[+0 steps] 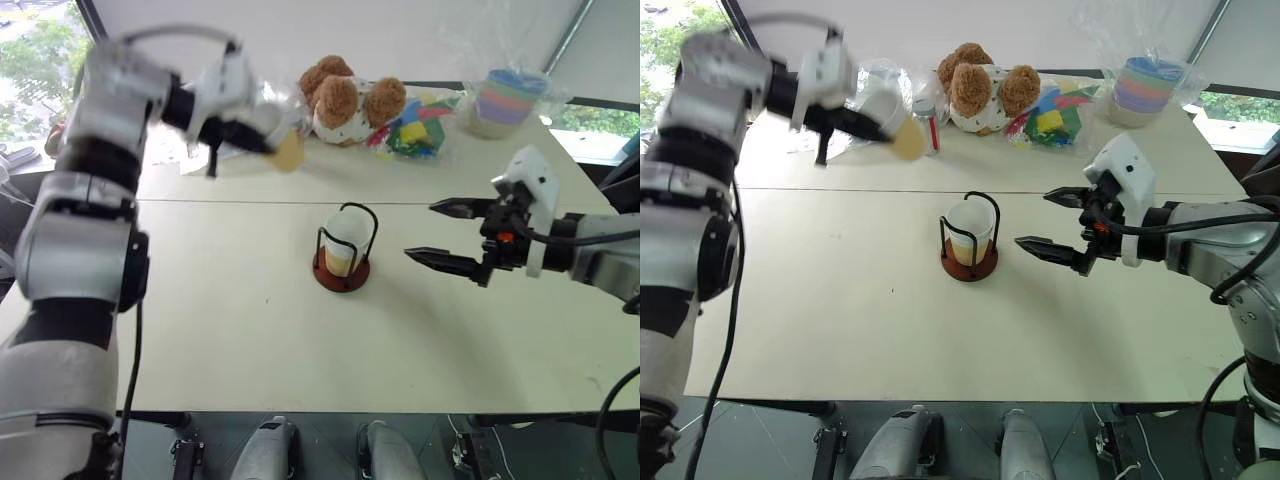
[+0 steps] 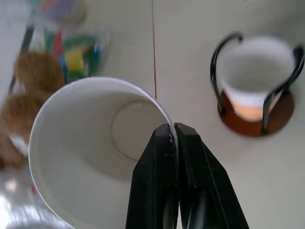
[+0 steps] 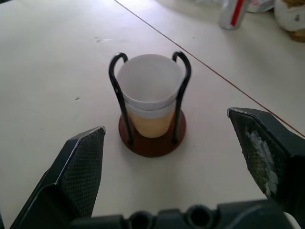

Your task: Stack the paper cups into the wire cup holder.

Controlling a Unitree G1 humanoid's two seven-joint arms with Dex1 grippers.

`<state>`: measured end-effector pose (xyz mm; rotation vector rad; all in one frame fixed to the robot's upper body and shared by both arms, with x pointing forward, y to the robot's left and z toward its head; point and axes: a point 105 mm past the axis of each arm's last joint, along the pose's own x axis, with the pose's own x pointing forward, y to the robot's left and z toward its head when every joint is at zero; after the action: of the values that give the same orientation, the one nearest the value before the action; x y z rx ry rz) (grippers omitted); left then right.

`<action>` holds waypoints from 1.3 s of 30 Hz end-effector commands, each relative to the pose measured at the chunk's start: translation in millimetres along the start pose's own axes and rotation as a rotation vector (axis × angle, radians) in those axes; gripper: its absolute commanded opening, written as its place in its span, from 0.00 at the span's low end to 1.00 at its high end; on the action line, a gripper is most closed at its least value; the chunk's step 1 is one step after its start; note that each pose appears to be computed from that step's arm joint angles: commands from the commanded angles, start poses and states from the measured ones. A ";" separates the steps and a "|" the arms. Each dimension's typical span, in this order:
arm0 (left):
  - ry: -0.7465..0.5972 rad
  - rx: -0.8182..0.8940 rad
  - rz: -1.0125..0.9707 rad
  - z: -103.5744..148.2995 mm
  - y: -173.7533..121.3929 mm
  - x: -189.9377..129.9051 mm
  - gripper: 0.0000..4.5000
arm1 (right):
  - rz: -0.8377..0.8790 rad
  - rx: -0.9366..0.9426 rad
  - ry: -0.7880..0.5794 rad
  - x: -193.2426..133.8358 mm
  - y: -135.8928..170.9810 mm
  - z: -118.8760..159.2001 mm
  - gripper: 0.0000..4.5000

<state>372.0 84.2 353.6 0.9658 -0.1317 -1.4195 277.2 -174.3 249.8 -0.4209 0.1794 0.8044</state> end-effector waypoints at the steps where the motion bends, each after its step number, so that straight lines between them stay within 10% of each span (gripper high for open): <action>1: -0.083 0.004 -0.116 14.9 -12.5 19.1 0.01 | -0.098 -0.038 -0.037 -17.7 -8.8 9.4 1.00; 26: 0.062 0.094 -0.415 -12.7 -55.6 55.8 0.01 | -0.175 0.044 -0.031 -23.2 4.6 -11.5 1.00; 33: -0.002 0.109 -0.351 -0.7 -42.0 64.5 0.64 | -0.173 0.053 -0.029 -21.6 7.3 -12.6 1.00; 39: -0.079 0.036 -0.215 10.2 -20.9 42.4 0.64 | -0.185 0.080 -0.025 -22.0 2.4 -18.2 1.00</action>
<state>359.7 38.9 294.4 1.0147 -0.0318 -1.7228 260.5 -194.2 235.1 -0.3459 0.1772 0.6237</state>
